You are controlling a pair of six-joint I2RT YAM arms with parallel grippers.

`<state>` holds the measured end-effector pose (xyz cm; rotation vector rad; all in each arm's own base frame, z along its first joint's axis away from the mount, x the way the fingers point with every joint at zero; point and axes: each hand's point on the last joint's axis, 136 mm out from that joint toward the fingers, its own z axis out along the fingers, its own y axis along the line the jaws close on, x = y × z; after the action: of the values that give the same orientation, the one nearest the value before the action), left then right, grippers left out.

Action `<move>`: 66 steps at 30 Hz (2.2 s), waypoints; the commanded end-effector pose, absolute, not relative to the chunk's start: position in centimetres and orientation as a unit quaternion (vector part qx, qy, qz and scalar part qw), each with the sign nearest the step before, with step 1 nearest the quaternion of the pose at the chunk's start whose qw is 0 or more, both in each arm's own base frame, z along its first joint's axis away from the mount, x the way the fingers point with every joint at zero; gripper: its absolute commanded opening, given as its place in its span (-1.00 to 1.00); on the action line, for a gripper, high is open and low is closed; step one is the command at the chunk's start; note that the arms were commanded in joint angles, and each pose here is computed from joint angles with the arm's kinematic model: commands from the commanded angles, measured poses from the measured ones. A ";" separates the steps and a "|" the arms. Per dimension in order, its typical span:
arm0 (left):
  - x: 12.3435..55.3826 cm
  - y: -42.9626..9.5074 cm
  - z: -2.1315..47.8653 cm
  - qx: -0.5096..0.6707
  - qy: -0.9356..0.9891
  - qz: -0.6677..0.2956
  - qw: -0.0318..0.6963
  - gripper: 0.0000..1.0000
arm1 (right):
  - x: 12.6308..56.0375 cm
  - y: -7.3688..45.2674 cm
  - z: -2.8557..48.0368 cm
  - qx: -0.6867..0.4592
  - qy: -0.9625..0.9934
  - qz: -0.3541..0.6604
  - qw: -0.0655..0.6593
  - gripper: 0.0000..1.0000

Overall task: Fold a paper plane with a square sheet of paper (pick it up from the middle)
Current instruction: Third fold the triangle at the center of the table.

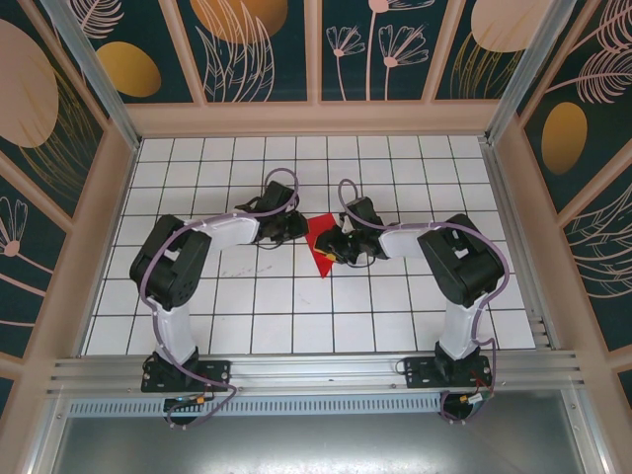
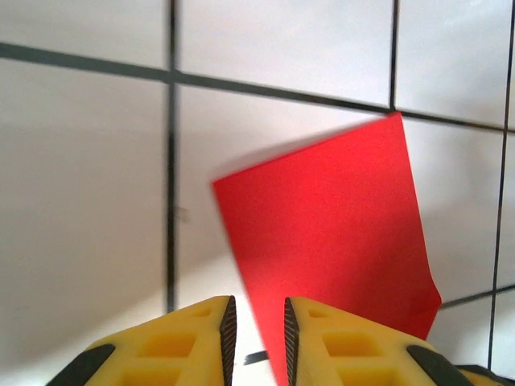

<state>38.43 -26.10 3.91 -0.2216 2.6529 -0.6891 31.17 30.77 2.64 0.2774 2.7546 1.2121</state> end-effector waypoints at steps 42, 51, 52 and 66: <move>32.8 -31.1 1.9 -0.037 0.936 -0.326 0.124 -1.00 | 27.8 28.1 -1.7 0.123 0.937 0.325 0.018 -1.00; 32.3 -29.5 -0.7 -0.048 0.955 -0.272 0.111 -1.00 | 28.8 28.8 0.9 0.102 0.923 0.367 0.046 -1.00; 32.1 -29.2 -1.1 -0.048 0.957 -0.264 0.107 -1.00 | 29.2 29.0 1.7 0.092 0.919 0.379 0.056 -1.00; 32.1 -28.5 -1.7 -0.014 0.966 -0.232 0.110 -1.00 | 31.4 27.8 4.7 0.002 0.912 0.392 0.117 -1.00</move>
<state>33.01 -30.66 1.45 -0.0480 2.7466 -0.8596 31.48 27.44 4.76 0.1012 2.6564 1.1536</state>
